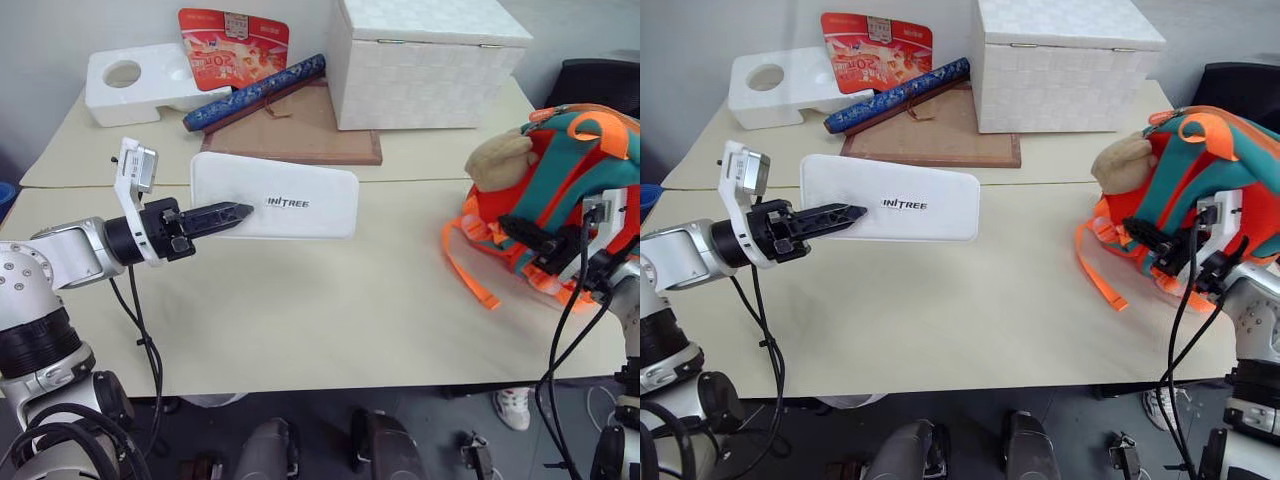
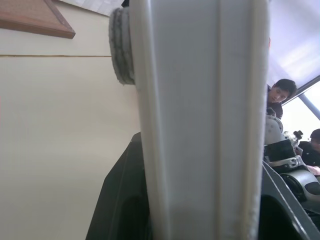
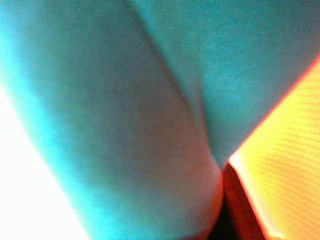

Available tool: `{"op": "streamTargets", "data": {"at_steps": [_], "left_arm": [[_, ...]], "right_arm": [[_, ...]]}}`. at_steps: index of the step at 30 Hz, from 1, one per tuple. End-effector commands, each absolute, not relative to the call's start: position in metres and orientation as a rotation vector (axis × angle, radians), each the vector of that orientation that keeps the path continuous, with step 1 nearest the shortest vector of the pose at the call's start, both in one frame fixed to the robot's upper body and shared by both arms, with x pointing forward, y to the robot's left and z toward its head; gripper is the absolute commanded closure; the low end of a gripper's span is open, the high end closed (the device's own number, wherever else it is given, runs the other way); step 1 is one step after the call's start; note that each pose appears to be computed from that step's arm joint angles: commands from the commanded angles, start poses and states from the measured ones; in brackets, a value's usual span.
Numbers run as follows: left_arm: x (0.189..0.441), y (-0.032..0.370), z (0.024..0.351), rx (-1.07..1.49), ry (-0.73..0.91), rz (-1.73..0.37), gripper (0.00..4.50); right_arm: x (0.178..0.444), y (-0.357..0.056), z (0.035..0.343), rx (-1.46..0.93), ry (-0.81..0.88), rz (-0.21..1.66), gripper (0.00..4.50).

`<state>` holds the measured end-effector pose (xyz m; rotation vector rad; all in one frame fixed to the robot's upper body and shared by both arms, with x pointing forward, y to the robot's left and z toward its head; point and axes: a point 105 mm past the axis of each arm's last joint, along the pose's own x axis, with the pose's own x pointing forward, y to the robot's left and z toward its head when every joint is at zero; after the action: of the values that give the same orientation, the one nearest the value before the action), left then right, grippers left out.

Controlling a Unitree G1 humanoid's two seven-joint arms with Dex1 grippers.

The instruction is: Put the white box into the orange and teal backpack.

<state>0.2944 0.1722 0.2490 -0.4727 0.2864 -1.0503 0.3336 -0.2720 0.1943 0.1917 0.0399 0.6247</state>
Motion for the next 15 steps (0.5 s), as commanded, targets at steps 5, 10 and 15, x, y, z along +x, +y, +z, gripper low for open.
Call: {"op": "streamTargets", "data": {"at_steps": [5, 10, 15], "left_arm": [[0.294, 0.185, 0.274, -0.415, 0.147, -1.075, 3.09], [0.294, 0.189, 0.309, -0.377, -0.004, -1.137, 3.09], [0.292, 0.189, 0.322, -0.338, -0.089, -1.196, 3.09]], "right_arm": [[0.293, -0.208, 0.224, 0.121, 0.087, 1.055, 4.5], [0.23, -0.17, 0.247, 0.095, 0.173, 1.427, 4.5], [0.191, -0.157, 0.259, 0.025, 0.25, 1.618, 4.5]]}}
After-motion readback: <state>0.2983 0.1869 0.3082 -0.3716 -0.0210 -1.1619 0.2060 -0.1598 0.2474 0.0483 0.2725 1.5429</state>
